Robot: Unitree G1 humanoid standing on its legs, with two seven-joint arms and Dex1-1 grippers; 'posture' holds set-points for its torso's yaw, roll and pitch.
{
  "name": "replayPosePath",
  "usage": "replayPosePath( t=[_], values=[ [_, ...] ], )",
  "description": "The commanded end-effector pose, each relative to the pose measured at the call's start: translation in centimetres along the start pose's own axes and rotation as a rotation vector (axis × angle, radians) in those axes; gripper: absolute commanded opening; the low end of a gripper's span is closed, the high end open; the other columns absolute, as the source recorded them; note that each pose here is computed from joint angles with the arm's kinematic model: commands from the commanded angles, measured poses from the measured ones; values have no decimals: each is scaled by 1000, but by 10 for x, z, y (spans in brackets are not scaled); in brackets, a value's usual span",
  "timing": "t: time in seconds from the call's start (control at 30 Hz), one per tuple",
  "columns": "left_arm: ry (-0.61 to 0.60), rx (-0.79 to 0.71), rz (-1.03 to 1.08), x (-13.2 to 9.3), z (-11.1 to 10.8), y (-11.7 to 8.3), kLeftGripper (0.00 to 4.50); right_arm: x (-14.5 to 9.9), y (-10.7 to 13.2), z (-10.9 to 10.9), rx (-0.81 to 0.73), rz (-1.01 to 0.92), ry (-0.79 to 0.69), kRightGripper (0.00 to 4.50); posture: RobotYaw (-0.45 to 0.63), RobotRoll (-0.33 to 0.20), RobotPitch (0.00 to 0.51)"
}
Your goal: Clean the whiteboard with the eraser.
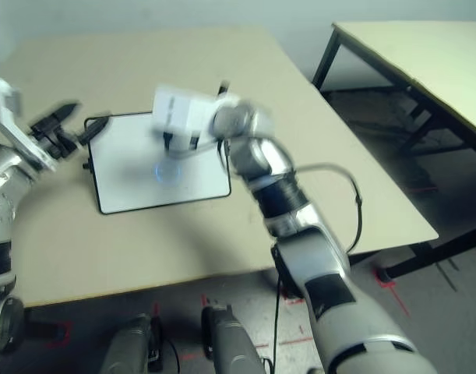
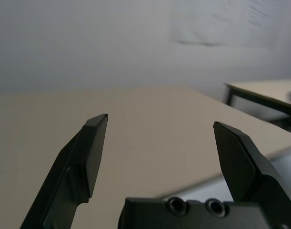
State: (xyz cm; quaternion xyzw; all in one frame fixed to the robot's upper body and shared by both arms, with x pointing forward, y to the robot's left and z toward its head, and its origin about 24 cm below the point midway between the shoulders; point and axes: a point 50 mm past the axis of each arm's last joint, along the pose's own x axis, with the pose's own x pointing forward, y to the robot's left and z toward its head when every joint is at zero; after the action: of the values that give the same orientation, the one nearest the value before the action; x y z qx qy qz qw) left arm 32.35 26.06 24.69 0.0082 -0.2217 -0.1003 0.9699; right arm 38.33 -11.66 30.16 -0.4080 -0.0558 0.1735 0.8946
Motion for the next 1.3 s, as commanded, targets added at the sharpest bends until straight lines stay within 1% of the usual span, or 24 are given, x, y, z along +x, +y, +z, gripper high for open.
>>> replayPosePath(
  t=[0.03,0.13,0.2,0.27,0.3,0.37,0.43,0.5,0.53,0.6,0.67,0.73,0.8,0.87,0.93,1.0,1.03,1.1,1.2,1.27,1.3],
  values=[
    [-19,57,158,-8,-7,27,4500,-9,-19,-46,216,-83,201,295,-32,0,102],
    [-10,100,234,-15,-13,44,4500,-22,-23,-86,342,-118,369,295,-36,0,97],
    [28,135,254,-21,-23,53,4500,-32,-18,-111,409,-115,487,295,-41,0,93],
    [48,126,282,-26,-32,59,4500,-40,-8,-130,443,-94,588,295,-41,0,91],
    [59,125,289,-28,-35,61,4500,-44,-2,-136,460,-81,621,295,-41,0,91],
    [85,120,306,-33,-45,64,4500,-51,16,-149,506,-24,713,295,-39,0,91],
    [112,132,311,-38,-53,66,4500,-54,31,-155,564,13,757,295,-33,0,92],
    [129,130,323,-42,-58,67,4500,-56,38,-157,565,20,769,295,-25,0,92],
    [130,130,325,-44,-59,68,4500,-56,38,-156,563,10,757,295,-22,0,93],
    [124,131,326,-44,-56,68,4500,-56,29,-149,564,-37,705,295,-23,0,95],
    [109,135,326,-42,-50,70,4500,-55,14,-139,515,-86,631,295,-26,0,97],
    [103,129,330,-40,-48,71,4500,-54,8,-133,513,-110,593,294,-28,0,99],
    [108,138,329,-39,-48,72,4500,-52,8,-132,535,-102,597,294,-31,0,99],
    [121,126,337,-38,-51,72,4500,-51,18,-143,510,-61,655,294,-38,0,100],
    [128,102,338,-35,-55,68,4500,-47,38,-156,554,6,706,294,-43,0,101],
    [136,88,341,-34,-60,65,4500,-39,49,-157,595,39,658,1024,-46,0,103],
    [142,84,344,-34,-62,63,4500,-35,51,-158,607,46,639,1271,-46,0,103],
    [149,81,344,-34,-66,60,4500,-32,52,-161,646,35,617,1963,-53,0,107],
    [155,71,342,-34,-70,56,4500,-32,44,-168,648,-19,579,3011,-52,0,112],
    [159,65,343,-35,-71,54,4500,-36,37,-171,692,-46,572,3714,-54,0,114],
    [161,63,343,-35,-72,54,4500,-38,35,-172,712,-52,581,3965,-55,0,114]
  ],
)
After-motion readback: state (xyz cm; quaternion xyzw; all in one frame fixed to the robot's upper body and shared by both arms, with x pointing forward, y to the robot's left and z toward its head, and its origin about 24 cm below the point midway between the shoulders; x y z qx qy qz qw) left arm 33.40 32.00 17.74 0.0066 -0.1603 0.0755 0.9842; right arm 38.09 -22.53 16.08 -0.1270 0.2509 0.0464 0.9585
